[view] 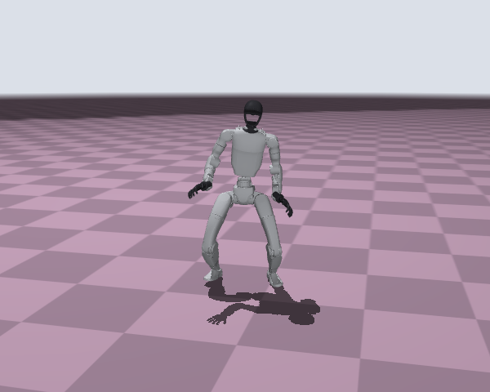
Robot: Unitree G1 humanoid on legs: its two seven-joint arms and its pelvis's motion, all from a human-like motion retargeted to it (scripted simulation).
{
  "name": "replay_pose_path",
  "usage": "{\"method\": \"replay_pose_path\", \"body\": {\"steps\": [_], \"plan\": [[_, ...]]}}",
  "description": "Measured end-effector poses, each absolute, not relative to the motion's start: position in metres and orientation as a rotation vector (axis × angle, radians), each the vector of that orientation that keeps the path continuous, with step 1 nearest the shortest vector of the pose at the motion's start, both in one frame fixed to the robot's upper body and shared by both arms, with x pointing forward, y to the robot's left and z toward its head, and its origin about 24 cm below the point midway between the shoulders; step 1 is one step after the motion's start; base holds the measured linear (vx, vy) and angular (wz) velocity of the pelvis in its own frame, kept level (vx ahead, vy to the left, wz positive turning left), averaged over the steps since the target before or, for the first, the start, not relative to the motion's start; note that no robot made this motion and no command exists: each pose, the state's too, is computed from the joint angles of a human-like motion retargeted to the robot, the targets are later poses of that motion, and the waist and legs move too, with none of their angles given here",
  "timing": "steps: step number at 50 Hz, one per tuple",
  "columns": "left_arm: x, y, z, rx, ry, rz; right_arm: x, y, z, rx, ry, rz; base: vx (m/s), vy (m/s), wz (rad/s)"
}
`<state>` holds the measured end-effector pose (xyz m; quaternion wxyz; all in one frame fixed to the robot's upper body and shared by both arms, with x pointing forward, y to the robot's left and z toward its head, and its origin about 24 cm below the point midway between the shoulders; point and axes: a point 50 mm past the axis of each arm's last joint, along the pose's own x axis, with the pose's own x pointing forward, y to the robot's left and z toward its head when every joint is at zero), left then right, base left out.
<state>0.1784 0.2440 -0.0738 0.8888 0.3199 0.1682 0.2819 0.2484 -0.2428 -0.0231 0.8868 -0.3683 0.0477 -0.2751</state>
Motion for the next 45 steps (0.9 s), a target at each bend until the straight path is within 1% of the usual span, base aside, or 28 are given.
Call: {"method": "replay_pose_path", "body": {"steps": [10, 23, 33, 40, 45], "plan": [[0.150, 0.246, -0.102, 0.663, 0.542, 0.544, 0.232, -0.255, -0.051, -0.780, 0.287, -0.590, -0.05, -0.10, -0.21], [0.104, 0.247, -0.132, 0.715, 0.793, 0.393, 0.236, -0.263, -0.051, -0.809, 0.325, -0.551, -0.01, -0.01, 0.01], [0.121, 0.253, -0.129, 0.808, 0.782, 0.357, 0.209, -0.261, -0.084, -0.820, 0.533, -0.495, 0.00, 0.10, 0.43], [0.136, 0.266, -0.121, 0.859, 0.754, 0.443, 0.179, -0.249, -0.111, -0.796, 0.699, -0.440, 0.05, 0.19, 0.16], [0.139, 0.274, -0.118, 0.852, 0.783, 0.532, 0.169, -0.244, -0.118, -0.763, 0.739, -0.446, 0.11, 0.14, 0.03]]}}
